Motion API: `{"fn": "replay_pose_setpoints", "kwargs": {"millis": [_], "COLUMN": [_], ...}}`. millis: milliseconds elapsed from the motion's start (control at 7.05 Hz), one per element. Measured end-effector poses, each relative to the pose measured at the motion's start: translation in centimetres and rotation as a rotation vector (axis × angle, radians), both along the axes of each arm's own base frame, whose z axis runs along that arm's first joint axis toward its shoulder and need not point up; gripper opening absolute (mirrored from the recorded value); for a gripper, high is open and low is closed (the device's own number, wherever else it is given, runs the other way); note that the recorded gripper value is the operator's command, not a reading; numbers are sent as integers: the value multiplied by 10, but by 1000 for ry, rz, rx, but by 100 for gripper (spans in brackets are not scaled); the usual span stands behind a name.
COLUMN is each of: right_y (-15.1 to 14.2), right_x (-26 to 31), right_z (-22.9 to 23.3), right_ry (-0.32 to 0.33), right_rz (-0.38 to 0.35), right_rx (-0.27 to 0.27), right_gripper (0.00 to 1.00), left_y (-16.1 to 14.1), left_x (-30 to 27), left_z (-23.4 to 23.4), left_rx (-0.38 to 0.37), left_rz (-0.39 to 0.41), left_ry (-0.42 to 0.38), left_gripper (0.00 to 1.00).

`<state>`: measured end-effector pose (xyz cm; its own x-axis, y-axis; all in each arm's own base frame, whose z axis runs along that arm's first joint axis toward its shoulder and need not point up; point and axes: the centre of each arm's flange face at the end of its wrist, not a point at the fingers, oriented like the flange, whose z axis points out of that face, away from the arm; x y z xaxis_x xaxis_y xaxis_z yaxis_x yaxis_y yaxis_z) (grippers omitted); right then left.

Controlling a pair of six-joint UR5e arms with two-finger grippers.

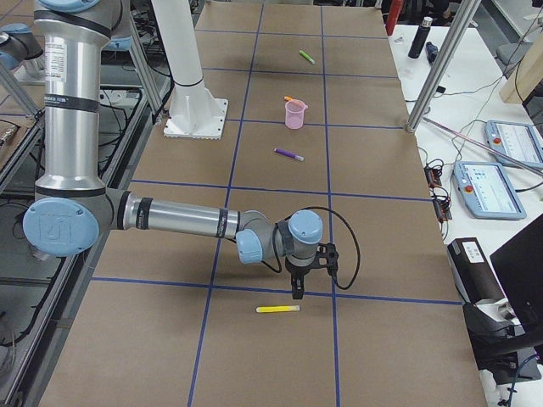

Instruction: Collect pens into pen holder

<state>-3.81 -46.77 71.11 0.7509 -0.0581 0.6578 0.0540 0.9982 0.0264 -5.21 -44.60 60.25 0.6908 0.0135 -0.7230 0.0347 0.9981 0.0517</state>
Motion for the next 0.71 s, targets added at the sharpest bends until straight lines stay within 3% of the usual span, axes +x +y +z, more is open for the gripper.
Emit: {"fn": "replay_pose_setpoints", "kwargs": {"millis": [284, 710], "right_y": [4, 8], "right_x": [0, 2], "right_z": [25, 48], "right_ry": [8, 11], "right_rz": [-36, -91], "right_rx": [-12, -10], "right_gripper": [91, 74], "left_y": [-1, -3], "left_x": [0, 0], "left_z": [-1, -3], "left_rx": [3, 6], "left_rz": [0, 1], "left_ry": [0, -1], "left_gripper": [100, 100]}}
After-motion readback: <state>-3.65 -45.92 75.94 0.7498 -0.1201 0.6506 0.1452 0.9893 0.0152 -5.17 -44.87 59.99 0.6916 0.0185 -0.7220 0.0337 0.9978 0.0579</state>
